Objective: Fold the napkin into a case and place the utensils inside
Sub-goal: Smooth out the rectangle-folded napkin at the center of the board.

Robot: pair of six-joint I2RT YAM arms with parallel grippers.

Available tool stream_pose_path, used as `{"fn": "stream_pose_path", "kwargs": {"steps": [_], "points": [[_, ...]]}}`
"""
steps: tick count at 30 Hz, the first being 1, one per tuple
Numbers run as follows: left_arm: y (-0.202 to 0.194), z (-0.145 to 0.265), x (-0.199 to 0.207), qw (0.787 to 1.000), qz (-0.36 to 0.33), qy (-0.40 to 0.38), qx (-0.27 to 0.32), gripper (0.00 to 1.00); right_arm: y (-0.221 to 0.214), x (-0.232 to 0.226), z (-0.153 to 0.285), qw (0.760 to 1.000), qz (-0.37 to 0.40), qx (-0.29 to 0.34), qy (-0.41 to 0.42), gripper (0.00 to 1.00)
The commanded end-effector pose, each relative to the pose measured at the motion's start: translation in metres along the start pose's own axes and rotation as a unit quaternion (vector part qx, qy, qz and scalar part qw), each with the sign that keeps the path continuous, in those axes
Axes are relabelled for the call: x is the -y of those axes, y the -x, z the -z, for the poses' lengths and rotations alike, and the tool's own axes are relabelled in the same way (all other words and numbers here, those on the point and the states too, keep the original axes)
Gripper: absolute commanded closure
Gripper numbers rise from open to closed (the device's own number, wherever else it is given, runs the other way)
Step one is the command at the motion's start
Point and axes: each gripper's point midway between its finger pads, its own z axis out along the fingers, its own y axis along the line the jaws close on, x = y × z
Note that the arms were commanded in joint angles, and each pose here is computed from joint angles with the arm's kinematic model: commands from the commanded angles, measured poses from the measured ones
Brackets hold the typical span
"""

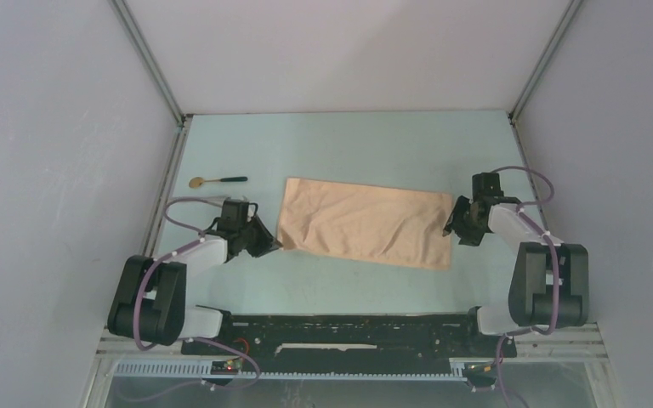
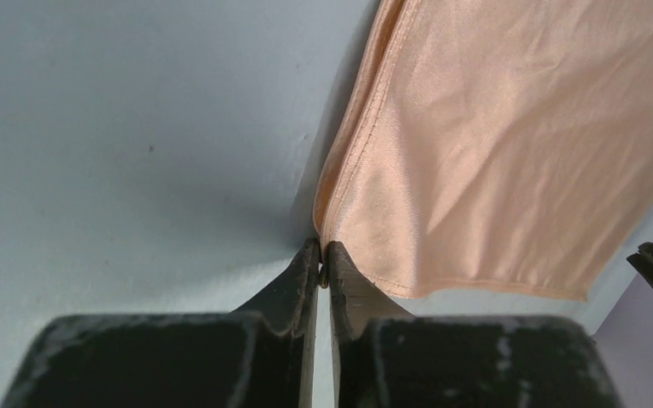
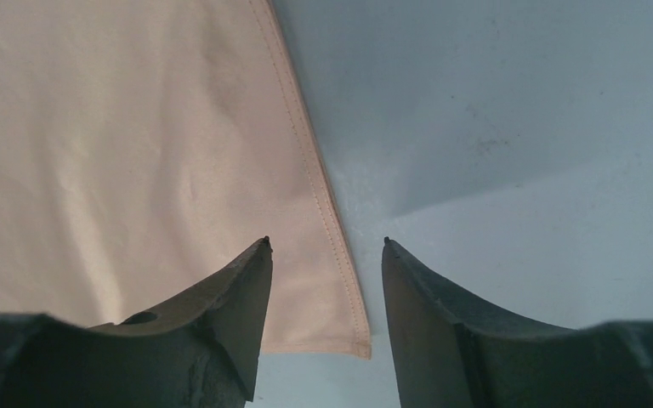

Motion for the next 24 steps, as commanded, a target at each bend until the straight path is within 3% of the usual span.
{"fn": "stream_pose_path", "kwargs": {"steps": [1,4,11,24], "points": [[-0.022,0.009,-0.018,0.999,0.004,0.029,-0.018,0.91,0.015,-0.006,-0.003,0.999,0.032,0.007,-0.001,0.43],[-0.023,0.016,-0.017,1.0,-0.001,0.024,-0.014,0.93,0.017,-0.008,-0.006,0.998,0.052,0.008,-0.015,0.45],[-0.031,0.018,-0.018,0.999,-0.009,0.023,-0.025,0.93,0.014,-0.008,-0.016,0.995,0.086,-0.011,-0.051,0.39],[-0.009,0.029,-0.02,0.997,-0.048,0.055,0.002,0.79,-0.009,-0.008,-0.038,0.989,0.117,-0.067,-0.056,0.38]]}}
